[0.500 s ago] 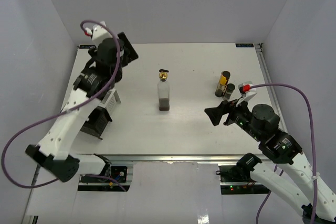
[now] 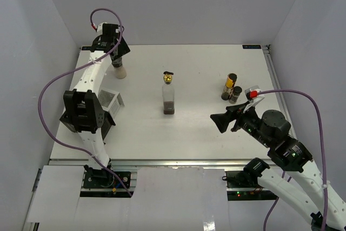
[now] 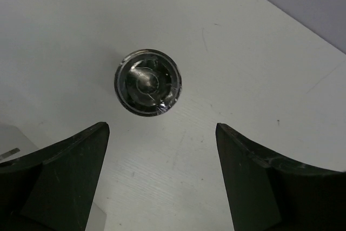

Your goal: Organize the condiment bottles

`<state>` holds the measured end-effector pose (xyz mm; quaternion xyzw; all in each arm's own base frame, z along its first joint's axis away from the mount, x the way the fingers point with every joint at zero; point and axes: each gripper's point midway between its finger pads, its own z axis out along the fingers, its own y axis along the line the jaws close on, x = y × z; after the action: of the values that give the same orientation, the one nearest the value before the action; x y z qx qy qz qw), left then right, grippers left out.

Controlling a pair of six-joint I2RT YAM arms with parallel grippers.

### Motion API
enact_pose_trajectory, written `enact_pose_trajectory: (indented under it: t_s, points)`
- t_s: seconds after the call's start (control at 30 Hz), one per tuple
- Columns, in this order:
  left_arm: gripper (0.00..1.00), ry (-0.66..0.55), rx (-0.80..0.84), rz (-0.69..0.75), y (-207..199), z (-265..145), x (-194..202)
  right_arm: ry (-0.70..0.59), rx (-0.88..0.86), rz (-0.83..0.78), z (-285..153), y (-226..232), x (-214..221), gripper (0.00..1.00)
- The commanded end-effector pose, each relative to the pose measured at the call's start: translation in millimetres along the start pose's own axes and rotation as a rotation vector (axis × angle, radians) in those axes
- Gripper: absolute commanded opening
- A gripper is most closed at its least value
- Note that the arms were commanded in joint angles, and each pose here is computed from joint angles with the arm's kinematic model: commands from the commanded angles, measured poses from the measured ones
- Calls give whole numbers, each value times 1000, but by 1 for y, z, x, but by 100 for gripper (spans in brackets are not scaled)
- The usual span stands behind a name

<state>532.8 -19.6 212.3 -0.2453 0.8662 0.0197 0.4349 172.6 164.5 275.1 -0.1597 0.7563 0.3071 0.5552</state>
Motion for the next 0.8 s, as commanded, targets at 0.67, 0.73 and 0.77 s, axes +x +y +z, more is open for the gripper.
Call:
enact_pose_trajectory:
  t_s: [0.67,0.73,0.77]
  points:
    - [91,78,9,42,16,66,20,27,30,-83,30,-13,19,90]
    - [91,78,7,48,16,70,20,28,22,-83,30,-12,20,90]
    - [90,78,7,51,15,71,20,27,22,-83,30,-12,20,90]
